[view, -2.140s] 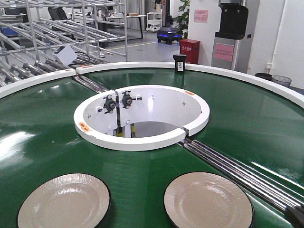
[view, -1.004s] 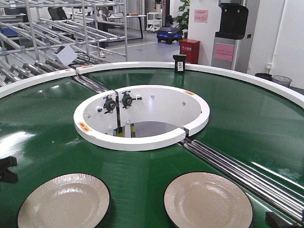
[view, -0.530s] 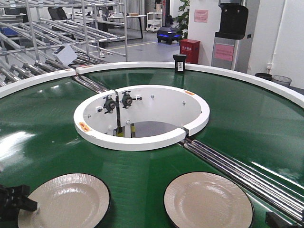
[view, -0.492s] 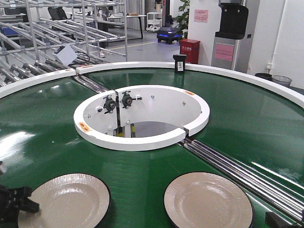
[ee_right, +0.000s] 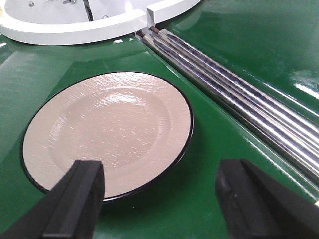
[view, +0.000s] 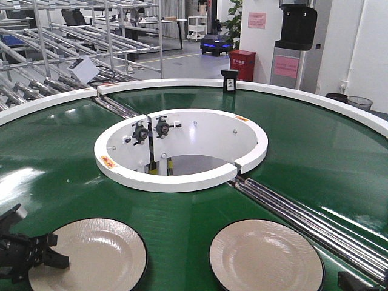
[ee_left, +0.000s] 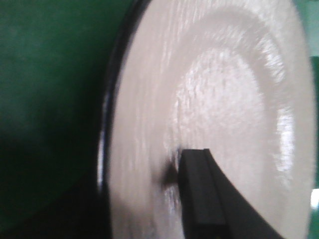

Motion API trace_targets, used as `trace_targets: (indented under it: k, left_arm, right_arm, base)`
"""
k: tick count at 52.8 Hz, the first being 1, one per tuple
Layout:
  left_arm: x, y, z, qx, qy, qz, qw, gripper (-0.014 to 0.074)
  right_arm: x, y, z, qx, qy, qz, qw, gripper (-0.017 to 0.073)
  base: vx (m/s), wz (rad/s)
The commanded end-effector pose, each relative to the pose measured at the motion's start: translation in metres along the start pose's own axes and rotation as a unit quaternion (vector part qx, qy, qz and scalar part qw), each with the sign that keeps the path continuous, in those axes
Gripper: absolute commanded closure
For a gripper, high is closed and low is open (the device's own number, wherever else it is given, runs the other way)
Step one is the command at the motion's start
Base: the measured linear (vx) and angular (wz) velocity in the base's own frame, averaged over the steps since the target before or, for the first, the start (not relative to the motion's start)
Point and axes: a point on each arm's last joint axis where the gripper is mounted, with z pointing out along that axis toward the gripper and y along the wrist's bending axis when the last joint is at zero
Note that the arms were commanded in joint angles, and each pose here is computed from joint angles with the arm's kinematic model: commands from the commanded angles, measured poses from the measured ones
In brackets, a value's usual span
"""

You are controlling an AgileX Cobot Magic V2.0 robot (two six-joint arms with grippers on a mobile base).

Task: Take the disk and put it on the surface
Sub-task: 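Reach both grippers to the rims of the two cream plates and grasp, then lift both cream plates up off the conveyor, tilting them upright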

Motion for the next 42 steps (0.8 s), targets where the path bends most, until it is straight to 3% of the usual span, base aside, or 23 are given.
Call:
trace_targets:
  k: [1, 5, 9, 14, 16, 17, 23, 24, 29, 30, 31, 36, 42]
  left_arm:
    - [-0.010, -0.019, -0.026, 0.013, -0.032, 0.027, 0.999, 0.0496]
    - [-0.013, -0.020, -0.039, 0.015, -0.048, 0.026, 0.998, 0.0606]
    - [-0.014, -0.024, -0.055, 0.019, -0.059, 0.015, 0.998, 0.0603]
    - [-0.014, -0.036, -0.078, 0.024, -0.079, 0.011, 0.997, 0.0601]
    - [-0.015, -0.046, -0.091, 0.022, -0.095, 0.015, 0.995, 0.0599]
    - [-0.015, -0.050, -0.095, 0.021, -0.102, 0.014, 0.994, 0.0599]
    - [-0.015, -0.068, -0.112, 0.031, -0.130, -0.007, 0.991, 0.0598]
    - [-0.015, -0.070, -0.114, 0.034, -0.132, -0.012, 0.991, 0.0598]
    - [-0.013, -0.083, -0.125, 0.055, -0.147, -0.029, 0.987, 0.0598]
    - [-0.013, -0.085, -0.127, 0.061, -0.150, -0.031, 0.986, 0.0598]
    - [-0.013, -0.087, -0.128, 0.065, -0.151, -0.033, 0.986, 0.0598]
    - [-0.012, -0.095, -0.134, 0.081, -0.159, -0.038, 0.983, 0.0598]
    - [-0.010, -0.099, -0.137, 0.089, -0.157, -0.035, 0.983, 0.0598]
  right_arm:
    - [-0.019, 0.001, -0.001, -0.004, -0.058, 0.008, 0.998, 0.0032]
    - [-0.022, 0.000, 0.004, 0.000, -0.025, 0.043, 0.999, 0.0043]
    - [-0.031, -0.003, 0.012, 0.009, 0.015, 0.086, 0.996, 0.0050]
    - [-0.051, -0.021, 0.026, 0.040, 0.056, 0.174, 0.982, 0.0050]
    - [-0.062, -0.039, 0.036, 0.062, 0.082, 0.222, 0.970, 0.0050]
    - [-0.064, -0.045, 0.040, 0.068, 0.090, 0.232, 0.966, 0.0050]
    - [-0.070, -0.077, 0.064, 0.070, 0.137, 0.255, 0.955, 0.0050]
    - [-0.069, -0.081, 0.069, 0.062, 0.150, 0.249, 0.955, 0.0050]
    - [-0.064, -0.097, 0.095, 0.000, 0.182, 0.270, 0.946, 0.0050]
    - [-0.061, -0.098, 0.102, -0.014, 0.186, 0.281, 0.941, 0.0050]
    - [-0.058, -0.100, 0.108, -0.028, 0.192, 0.269, 0.943, 0.0050]
    - [-0.046, -0.101, 0.136, -0.078, 0.192, 0.283, 0.936, 0.0050]
    - [-0.034, -0.091, 0.166, -0.115, 0.197, 0.270, 0.936, 0.0050]
  base:
    - [0.00, 0.00]
    - [0.00, 0.00]
    - [0.00, 0.00]
    - [0.00, 0.00]
    - [0.00, 0.00]
    - [0.00, 0.00]
    - [0.00, 0.00]
    - [0.00, 0.01]
    - [0.00, 0.00]
    - [0.00, 0.00]
    - [0.00, 0.00]
    - [0.00, 0.00]
    - [0.00, 0.00]
